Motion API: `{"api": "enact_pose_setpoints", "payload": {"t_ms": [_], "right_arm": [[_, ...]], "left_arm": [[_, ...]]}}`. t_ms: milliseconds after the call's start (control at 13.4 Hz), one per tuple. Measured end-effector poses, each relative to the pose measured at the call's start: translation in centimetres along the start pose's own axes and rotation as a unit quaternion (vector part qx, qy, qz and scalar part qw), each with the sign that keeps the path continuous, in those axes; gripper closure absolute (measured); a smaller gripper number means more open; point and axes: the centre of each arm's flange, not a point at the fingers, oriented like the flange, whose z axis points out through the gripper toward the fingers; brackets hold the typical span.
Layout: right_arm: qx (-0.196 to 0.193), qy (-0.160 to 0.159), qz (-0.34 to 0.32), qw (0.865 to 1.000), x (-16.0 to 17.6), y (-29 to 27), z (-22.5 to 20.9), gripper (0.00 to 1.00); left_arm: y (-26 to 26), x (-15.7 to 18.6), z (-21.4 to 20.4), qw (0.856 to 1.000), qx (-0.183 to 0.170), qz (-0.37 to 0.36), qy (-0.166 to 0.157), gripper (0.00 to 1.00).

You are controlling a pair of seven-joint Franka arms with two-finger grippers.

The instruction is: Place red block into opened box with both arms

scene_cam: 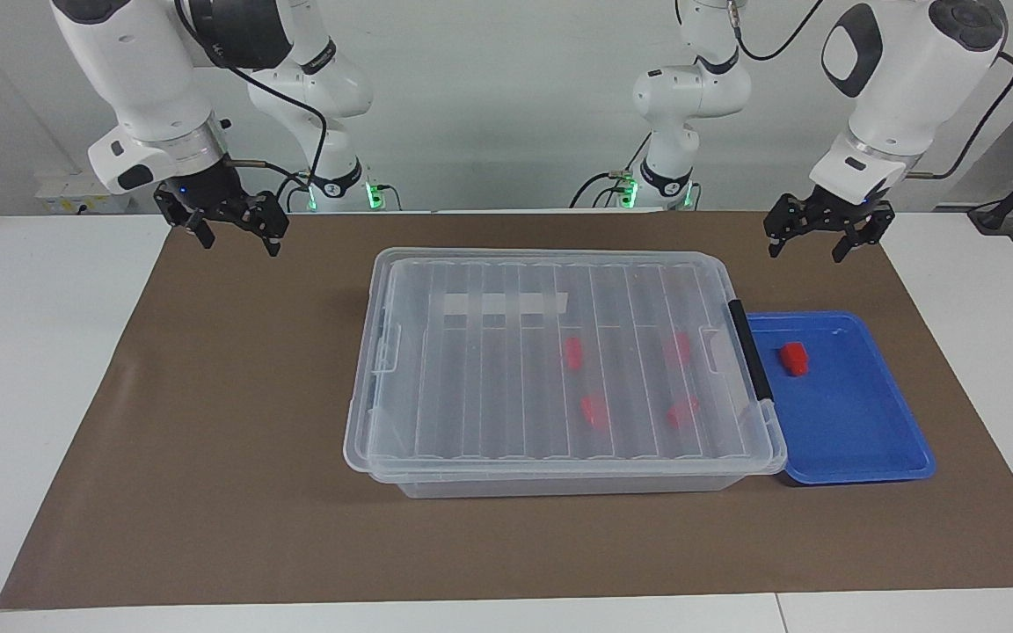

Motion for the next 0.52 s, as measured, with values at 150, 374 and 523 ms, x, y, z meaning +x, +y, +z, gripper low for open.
{"api": "enact_pose_setpoints", "payload": {"t_ms": [150,374,523], "right_arm": [[0.001,0.006,0.0,1.0,0.1,0.0,-0.1,0.0],[0.002,0.009,-0.001,1.0,0.2,-0.2,0.1,0.0],[0.006,0.027,-0.002,1.0,0.7,-0.4,1.0,0.0]], "left_arm": [[0.0,0.0,0.0,1.0,0.0,0.0,0.0,0.0],[0.0,0.0,0.0,1.0,0.0,0.0,0.0,0.0],[0.0,0.0,0.0,1.0,0.0,0.0,0.0,0.0]]}}
